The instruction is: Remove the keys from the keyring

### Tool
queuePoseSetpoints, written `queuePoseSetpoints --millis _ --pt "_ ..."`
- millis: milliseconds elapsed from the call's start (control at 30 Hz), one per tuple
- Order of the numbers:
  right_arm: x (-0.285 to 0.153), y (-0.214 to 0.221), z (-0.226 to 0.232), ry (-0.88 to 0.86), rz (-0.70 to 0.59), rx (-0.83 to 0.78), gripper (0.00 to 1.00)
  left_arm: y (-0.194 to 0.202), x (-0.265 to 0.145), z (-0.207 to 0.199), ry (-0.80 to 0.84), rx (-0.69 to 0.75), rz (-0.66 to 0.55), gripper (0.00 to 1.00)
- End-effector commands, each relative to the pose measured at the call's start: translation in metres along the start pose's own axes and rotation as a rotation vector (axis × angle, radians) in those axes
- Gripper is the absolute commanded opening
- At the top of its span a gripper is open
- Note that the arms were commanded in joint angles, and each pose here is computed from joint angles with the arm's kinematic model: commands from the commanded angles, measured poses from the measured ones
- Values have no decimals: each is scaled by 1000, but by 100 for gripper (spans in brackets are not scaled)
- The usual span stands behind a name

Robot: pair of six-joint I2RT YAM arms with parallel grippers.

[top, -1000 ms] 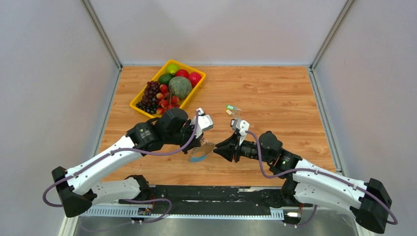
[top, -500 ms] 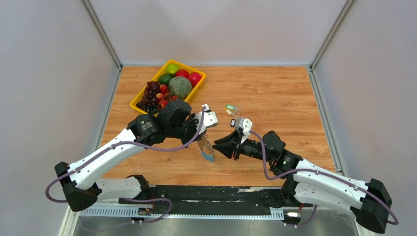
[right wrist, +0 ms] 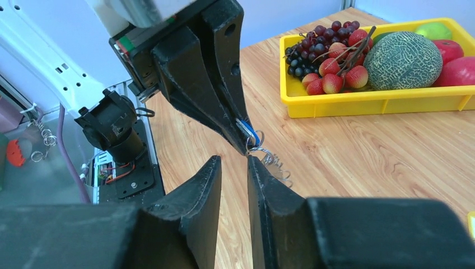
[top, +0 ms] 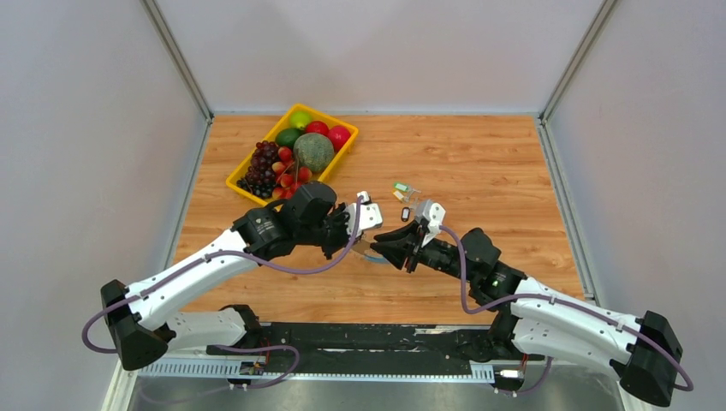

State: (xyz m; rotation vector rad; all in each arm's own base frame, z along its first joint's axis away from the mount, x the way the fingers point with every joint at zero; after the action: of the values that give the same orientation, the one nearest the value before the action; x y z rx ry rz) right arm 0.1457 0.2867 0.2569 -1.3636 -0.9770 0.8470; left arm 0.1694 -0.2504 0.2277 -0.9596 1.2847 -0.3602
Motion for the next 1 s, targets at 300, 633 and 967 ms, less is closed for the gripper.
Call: queuePoseSetpoints --millis 300,633,967 --pt "12 -10 6 -64 -33 -58 32 -34 -19 -13 63 76 -202 0" --pt "11 -16 12 -103 -35 -73 32 -37 -22 -21 108 91 -227 0" --pt "-10 -42 10 -80 -108 -166 41 -36 -22 -26 135 104 -232 0"
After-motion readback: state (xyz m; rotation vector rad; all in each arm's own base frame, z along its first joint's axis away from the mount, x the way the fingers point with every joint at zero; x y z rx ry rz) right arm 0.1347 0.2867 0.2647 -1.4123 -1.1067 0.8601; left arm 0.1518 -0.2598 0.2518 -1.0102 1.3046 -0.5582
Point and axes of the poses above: each gripper's point midway between its finger pads, its own x axis out along the fingers, its own z axis along the line the jaws close on, y = z × x, the point moved 2 cm from there along -x, back along the fingers, and after that the axes turned 12 degrees about -x, right-handed, at the moved point
